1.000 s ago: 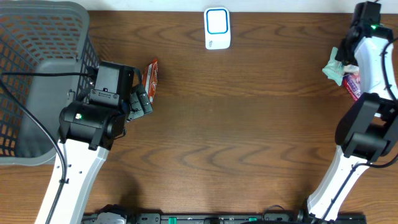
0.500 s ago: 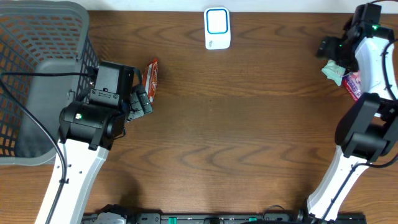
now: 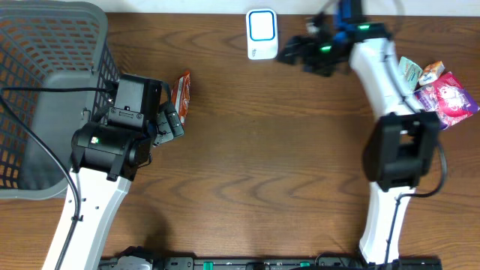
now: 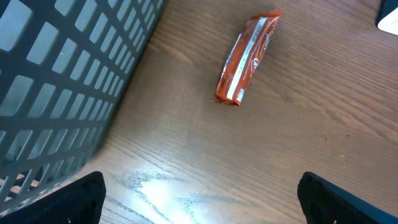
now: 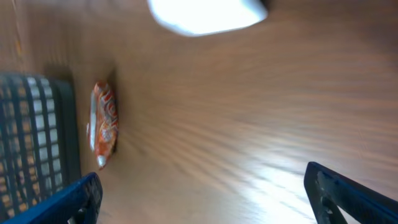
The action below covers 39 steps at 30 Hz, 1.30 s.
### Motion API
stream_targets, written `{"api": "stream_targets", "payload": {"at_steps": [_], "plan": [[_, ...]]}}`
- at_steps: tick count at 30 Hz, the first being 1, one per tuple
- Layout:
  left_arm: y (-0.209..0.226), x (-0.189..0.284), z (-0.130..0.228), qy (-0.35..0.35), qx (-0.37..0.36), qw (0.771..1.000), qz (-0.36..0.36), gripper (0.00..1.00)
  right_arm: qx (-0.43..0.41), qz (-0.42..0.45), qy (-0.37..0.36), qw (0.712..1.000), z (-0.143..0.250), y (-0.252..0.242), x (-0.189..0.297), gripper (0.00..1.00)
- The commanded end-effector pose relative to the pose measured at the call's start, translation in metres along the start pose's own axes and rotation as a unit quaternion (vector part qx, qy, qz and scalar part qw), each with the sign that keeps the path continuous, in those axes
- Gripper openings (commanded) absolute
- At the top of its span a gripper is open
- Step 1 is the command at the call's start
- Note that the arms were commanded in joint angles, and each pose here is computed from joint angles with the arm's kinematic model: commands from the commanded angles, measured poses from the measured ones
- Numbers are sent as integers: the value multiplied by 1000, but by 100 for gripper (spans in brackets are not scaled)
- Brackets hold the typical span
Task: Scan the item barcode
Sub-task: 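Move the right gripper left to the red snack bar and grasp it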
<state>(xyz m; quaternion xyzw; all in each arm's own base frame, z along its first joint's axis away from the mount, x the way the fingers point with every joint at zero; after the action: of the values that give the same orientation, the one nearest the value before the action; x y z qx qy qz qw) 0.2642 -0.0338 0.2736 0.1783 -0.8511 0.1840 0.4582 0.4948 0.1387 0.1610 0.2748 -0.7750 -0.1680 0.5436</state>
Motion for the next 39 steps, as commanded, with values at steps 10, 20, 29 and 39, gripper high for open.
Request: {"api": "stream_targets", "payload": {"at_steps": [10,20,29,39], "plan": [[0,0,0,2,10,1000,1,98,-10,48,-37,998,30,147,-106,95],[0,0,0,2,10,1000,0,98,-31,-55,26,998,69,177,-189,91],[0,0,0,2,10,1000,1,98,-37,-57,72,995,114,192,-234,86],[0,0,0,2,10,1000,1,98,-44,-12,69,997,131,186,-252,46]]}}
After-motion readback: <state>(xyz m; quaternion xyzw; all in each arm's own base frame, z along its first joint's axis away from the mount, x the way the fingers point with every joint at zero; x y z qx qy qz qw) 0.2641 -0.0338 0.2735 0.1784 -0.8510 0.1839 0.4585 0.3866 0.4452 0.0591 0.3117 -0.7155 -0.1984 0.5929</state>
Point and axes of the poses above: each gripper's point midway between its finger pads, its own x axis back along the fingers, its own y axis along the line the jaws close on, z = x × y, the point moved 5 cm from there along x, back along the fingers, and after that the axes turned 10 degrees about x, right-handed, at the moved point
